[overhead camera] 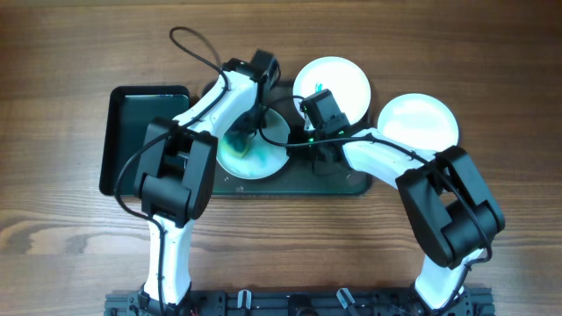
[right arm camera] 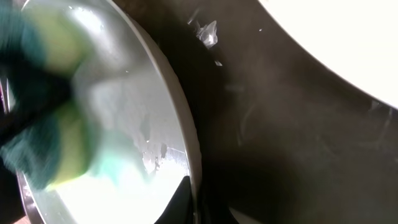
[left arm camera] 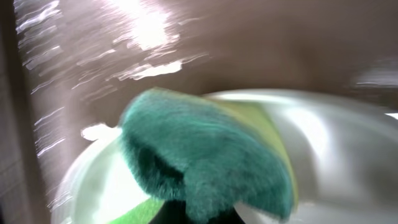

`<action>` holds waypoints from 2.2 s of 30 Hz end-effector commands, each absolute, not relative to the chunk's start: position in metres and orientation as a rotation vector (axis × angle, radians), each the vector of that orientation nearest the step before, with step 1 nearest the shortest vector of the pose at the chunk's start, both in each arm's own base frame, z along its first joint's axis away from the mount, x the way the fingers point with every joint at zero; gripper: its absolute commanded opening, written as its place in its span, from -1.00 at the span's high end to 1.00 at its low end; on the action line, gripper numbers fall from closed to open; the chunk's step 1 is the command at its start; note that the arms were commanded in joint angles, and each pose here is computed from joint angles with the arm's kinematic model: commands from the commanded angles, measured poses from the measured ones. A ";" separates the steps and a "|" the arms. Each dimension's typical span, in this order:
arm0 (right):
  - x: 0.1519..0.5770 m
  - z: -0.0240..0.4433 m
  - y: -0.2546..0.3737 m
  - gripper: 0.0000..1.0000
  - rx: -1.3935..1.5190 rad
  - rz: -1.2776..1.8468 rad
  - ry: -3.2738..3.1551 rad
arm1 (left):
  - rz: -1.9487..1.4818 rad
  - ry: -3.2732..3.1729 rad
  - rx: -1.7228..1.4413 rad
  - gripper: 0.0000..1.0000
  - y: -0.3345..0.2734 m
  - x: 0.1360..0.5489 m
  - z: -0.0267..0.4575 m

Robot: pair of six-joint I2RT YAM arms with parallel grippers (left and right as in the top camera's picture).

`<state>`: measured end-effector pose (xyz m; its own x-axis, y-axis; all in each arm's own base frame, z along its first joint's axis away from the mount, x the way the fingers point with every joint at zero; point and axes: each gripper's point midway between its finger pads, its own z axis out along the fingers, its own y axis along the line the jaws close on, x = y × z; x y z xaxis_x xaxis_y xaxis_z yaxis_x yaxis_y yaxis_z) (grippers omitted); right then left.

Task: Clean dirty plates on tray and stack at the side
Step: 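Scrub the held plate with the sponge in the left gripper, then lift the plate with the right gripper and stack it on the side plate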

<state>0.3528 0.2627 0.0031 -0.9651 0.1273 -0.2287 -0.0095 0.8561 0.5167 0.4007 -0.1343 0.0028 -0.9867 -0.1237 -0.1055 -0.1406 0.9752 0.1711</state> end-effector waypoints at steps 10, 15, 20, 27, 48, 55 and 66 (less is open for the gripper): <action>0.350 -0.009 0.254 0.92 0.085 0.726 2.805 | 0.098 2.866 -0.157 0.92 -0.138 0.449 0.027; 0.350 -0.008 0.255 0.91 0.092 0.736 2.809 | 0.118 2.741 -0.342 0.92 -0.104 0.438 0.114; 0.357 0.034 0.244 0.91 -0.061 0.547 2.803 | -0.005 2.793 -0.545 0.92 -0.057 0.412 0.145; 0.358 0.162 0.193 0.91 -0.118 -0.274 2.311 | -0.055 2.808 -0.594 0.92 -0.048 0.412 0.143; 0.335 0.210 0.219 0.91 -0.376 -0.599 1.982 | -0.064 2.815 -0.588 0.92 -0.050 0.410 0.142; 0.342 0.132 0.220 0.92 -0.187 0.433 2.609 | -0.063 2.817 -0.588 0.92 -0.050 0.410 0.142; 0.344 0.097 -0.094 0.91 0.953 -0.022 2.610 | -0.061 2.819 -0.589 0.92 -0.050 0.410 0.142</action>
<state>0.3607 -0.0560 0.1012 -0.7654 0.5704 -0.2981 0.5264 0.8213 0.2199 0.4091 -0.0473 0.1407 -0.8884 -0.3878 -0.2457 -0.3791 0.9216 -0.0839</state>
